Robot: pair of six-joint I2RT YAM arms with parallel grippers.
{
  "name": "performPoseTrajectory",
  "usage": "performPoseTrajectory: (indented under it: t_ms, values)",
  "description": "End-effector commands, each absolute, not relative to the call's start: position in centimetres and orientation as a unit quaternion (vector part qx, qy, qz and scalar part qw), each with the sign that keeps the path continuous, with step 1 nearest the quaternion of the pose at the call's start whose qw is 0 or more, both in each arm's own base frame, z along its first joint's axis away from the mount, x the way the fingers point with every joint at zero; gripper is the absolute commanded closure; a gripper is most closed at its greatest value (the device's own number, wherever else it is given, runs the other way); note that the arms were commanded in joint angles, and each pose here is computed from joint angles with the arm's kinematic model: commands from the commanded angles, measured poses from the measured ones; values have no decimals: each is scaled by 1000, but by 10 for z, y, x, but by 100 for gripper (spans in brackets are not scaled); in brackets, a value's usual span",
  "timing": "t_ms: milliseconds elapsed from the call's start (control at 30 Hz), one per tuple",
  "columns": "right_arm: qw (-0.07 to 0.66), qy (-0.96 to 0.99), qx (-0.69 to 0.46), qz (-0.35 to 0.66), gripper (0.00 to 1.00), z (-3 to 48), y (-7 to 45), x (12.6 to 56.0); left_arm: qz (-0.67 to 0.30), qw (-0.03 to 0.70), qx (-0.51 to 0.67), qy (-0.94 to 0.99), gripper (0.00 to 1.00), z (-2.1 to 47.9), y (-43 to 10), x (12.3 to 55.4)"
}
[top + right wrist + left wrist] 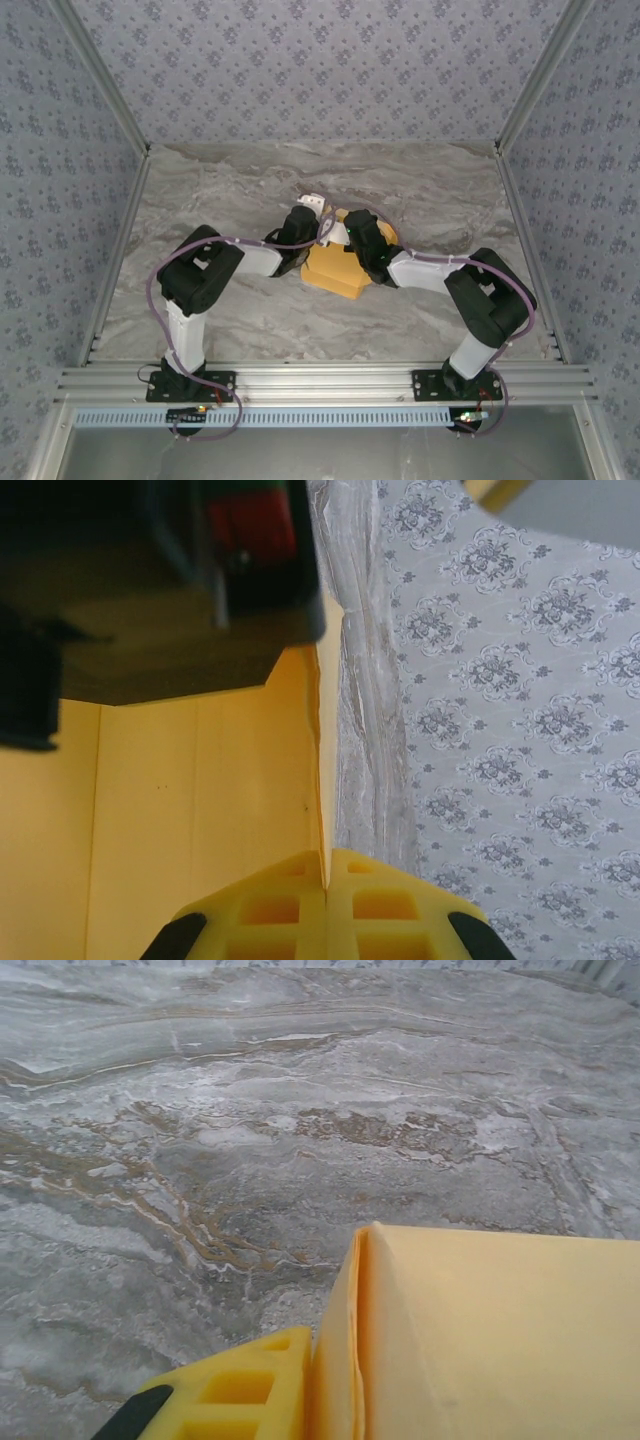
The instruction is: Fold the paper box
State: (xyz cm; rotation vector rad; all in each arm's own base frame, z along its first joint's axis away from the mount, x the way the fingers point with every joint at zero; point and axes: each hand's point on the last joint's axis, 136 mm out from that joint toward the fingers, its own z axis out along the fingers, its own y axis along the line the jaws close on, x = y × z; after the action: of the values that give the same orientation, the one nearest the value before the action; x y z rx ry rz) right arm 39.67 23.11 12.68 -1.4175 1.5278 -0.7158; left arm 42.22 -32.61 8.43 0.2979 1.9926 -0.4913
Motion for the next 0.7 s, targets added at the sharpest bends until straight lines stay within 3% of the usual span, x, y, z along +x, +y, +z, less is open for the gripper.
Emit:
performPoseTrajectory:
  t_ms: [0, 400, 567, 667]
  values:
    - [449, 629, -567, -284, 100, 134, 229, 393, -84, 517, 63, 850, 85, 71, -274, 438]
    - [445, 634, -564, -286, 100, 131, 226, 393, -94, 521, 61, 846, 89, 72, -277, 438]
    - [445, 636, -561, -287, 100, 132, 225, 395, -146, 514, 86, 841, 84, 75, -288, 436]
    - [445, 637, -561, -287, 100, 132, 224, 395, -157, 512, 100, 839, 75, 77, -290, 434]
